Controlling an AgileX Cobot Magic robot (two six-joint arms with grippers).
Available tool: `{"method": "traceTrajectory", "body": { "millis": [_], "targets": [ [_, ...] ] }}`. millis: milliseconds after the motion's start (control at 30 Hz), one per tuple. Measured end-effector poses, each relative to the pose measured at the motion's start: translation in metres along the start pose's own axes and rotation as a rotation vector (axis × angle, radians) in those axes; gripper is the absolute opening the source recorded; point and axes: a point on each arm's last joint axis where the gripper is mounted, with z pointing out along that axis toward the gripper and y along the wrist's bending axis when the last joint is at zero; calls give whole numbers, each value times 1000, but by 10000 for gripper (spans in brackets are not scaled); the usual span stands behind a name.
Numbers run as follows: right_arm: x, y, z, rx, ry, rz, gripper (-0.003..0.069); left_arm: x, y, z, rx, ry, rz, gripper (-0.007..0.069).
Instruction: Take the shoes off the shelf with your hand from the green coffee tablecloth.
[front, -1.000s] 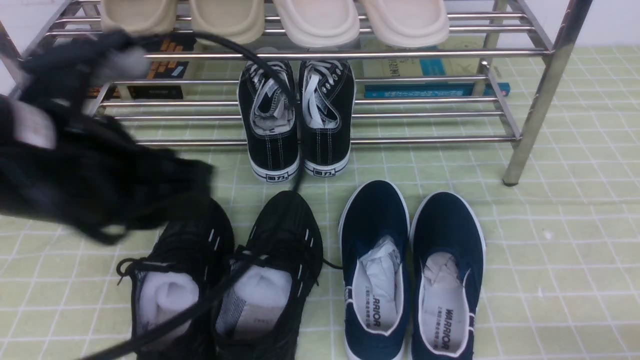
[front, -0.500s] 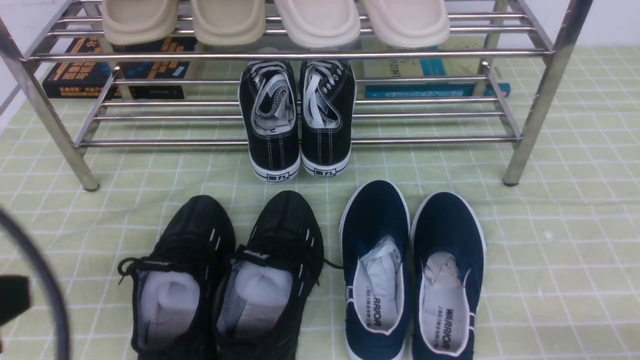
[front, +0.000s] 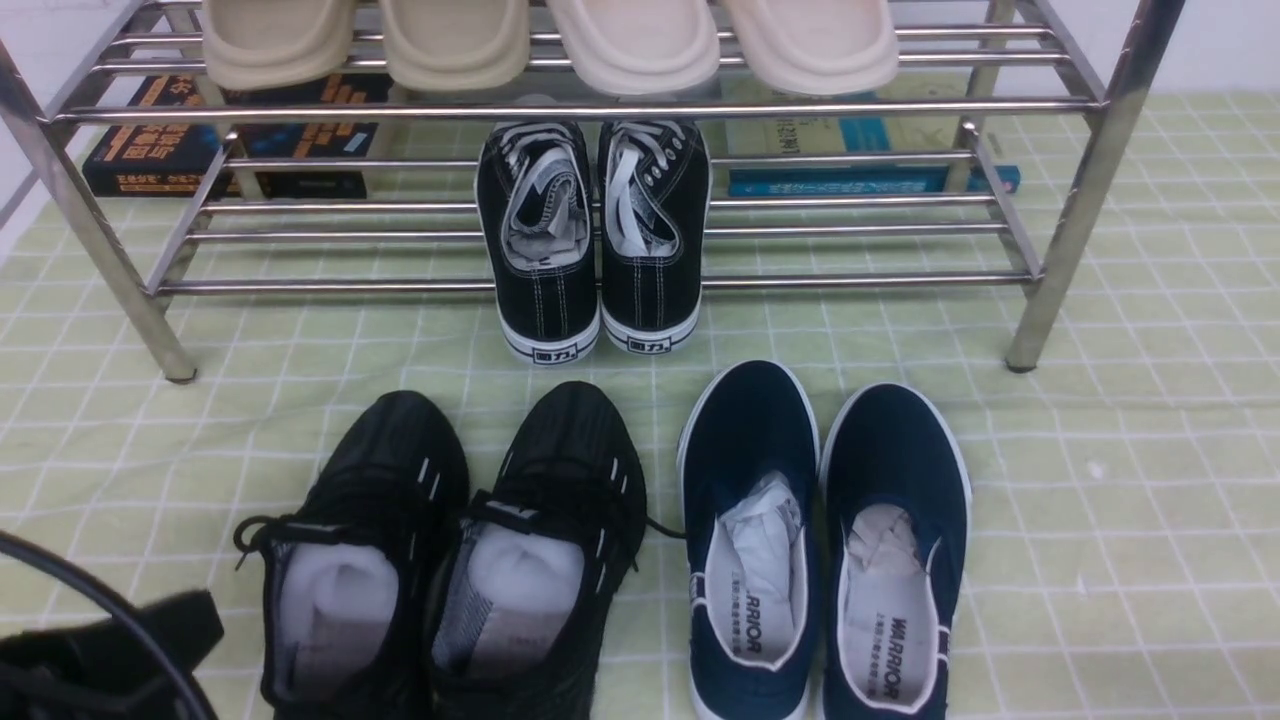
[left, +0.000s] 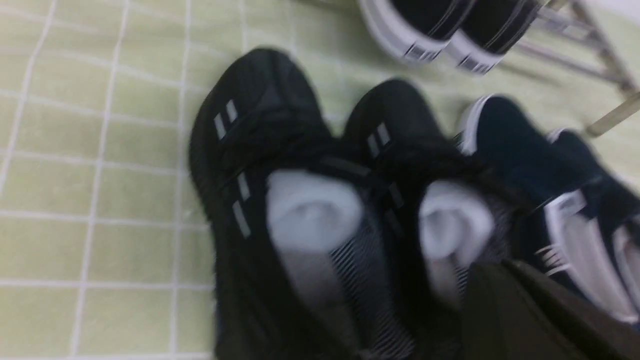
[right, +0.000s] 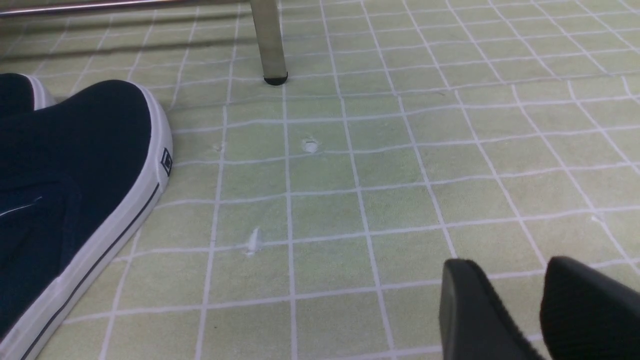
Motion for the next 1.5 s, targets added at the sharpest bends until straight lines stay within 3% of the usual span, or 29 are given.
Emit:
{"method": "traceTrajectory", "body": {
  "millis": [233, 467, 800, 1500],
  "targets": [
    [0, 0, 0, 0, 0, 0, 237, 7, 6, 4, -34, 16, 45, 16],
    [0, 0, 0, 0, 0, 0, 237, 25, 15, 4, -6, -17, 73, 20],
    [0, 0, 0, 0, 0, 0, 237, 86, 42, 8, 93, -82, 303, 29],
    [0, 0, 0, 0, 0, 0, 237, 86, 43, 8, 84, -129, 344, 51]
  ]
}}
